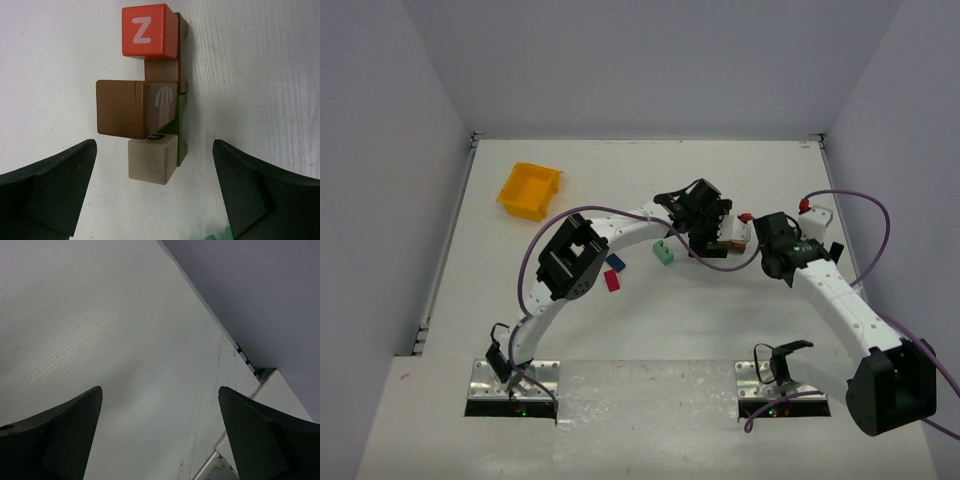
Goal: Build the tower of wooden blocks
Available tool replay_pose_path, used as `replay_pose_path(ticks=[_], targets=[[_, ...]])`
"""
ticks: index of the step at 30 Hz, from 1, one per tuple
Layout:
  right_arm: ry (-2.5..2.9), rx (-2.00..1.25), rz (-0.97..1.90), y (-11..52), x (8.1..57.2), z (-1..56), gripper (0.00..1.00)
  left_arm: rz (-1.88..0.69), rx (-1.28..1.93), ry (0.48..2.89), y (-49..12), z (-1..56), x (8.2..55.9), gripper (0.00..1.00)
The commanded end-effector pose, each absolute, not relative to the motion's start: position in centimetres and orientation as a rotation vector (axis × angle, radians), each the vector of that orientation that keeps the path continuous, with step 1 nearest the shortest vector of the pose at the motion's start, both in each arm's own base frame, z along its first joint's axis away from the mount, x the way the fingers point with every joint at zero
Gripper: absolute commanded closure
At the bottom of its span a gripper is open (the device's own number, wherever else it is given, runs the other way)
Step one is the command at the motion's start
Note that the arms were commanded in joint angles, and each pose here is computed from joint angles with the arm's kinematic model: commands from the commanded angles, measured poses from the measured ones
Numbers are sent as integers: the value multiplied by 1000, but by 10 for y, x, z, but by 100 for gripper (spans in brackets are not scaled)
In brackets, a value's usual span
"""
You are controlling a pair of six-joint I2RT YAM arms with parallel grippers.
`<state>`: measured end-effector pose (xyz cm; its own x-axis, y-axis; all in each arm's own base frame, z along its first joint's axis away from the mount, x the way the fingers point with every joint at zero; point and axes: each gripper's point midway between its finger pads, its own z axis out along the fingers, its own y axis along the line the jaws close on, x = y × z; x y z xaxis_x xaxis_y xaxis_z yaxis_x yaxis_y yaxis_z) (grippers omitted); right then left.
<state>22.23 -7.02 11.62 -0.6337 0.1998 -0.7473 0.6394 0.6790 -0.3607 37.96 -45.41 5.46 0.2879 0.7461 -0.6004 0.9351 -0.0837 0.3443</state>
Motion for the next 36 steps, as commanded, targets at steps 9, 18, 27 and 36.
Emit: replay_pose_path(ticks=[9, 18, 27, 36], targets=[[2134, 569, -609, -51, 253, 138, 1, -300, 1832, 1472, -443, 124, 369, 0], [2079, 465, -247, -15, 258, 161, 1, -337, 1605, 1480, -409, 203, 354, 0], [2067, 236, 10, 26, 263, 169, 1, -446, 822, 1529, -327, 314, 370, 0], [2059, 8, 220, 68, 269, 161, 1, -241, -264, 1781, -163, 269, 368, 0]])
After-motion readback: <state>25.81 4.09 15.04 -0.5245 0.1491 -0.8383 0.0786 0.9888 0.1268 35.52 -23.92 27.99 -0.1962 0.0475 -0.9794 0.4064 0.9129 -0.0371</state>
